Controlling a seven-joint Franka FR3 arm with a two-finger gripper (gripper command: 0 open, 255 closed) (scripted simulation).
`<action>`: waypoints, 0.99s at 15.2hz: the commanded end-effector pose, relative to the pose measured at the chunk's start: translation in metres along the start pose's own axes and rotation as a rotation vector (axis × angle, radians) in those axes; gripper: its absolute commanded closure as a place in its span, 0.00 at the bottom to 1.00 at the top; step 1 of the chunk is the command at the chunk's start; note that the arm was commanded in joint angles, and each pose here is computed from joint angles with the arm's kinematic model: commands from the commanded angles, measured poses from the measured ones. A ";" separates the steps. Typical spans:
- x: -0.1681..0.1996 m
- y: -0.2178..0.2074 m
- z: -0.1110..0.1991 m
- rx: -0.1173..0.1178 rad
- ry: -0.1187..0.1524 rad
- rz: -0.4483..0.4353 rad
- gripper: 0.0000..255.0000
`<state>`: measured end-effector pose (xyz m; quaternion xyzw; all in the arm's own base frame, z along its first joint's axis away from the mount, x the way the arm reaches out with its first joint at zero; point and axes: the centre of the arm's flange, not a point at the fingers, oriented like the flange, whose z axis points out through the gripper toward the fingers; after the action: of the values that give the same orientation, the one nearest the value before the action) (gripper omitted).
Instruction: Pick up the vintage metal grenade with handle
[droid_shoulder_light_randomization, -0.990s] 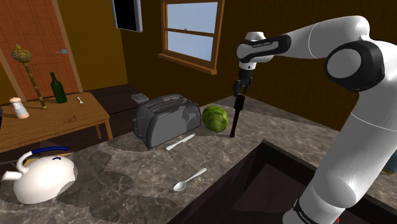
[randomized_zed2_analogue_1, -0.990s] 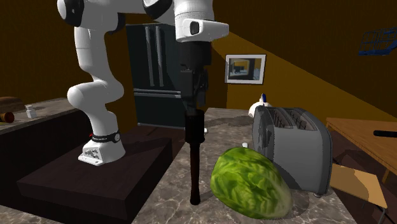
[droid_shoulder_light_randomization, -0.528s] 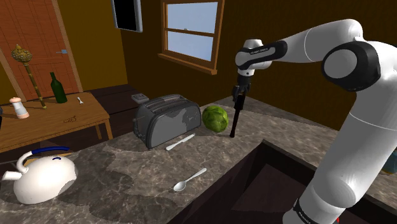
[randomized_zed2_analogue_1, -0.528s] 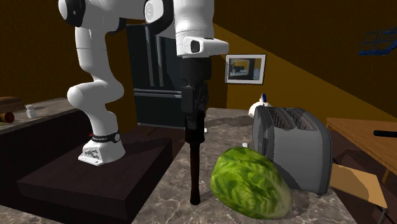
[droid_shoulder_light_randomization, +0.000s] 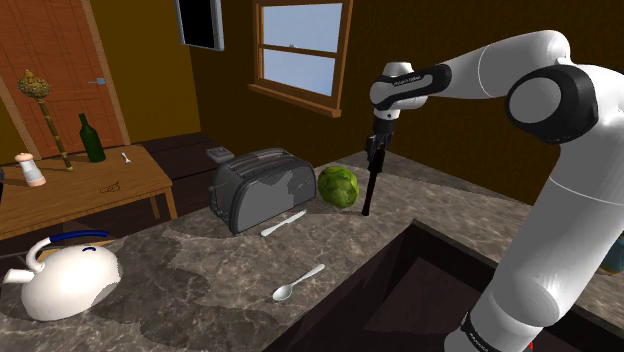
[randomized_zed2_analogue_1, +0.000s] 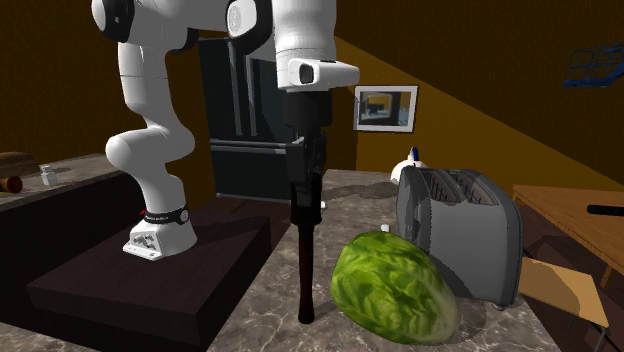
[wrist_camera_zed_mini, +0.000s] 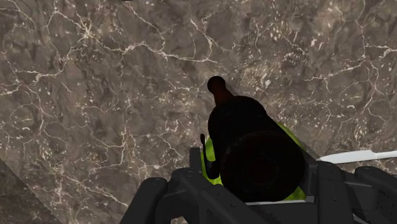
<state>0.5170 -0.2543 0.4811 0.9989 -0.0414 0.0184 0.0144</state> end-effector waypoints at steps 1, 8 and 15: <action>0.000 0.000 0.001 0.000 -0.002 0.000 1.00; 0.001 0.000 -0.031 0.000 -0.002 0.000 1.00; 0.003 0.001 -0.068 0.000 -0.002 0.000 1.00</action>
<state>0.5167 -0.2535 0.5436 0.9989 -0.0414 0.0174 0.0142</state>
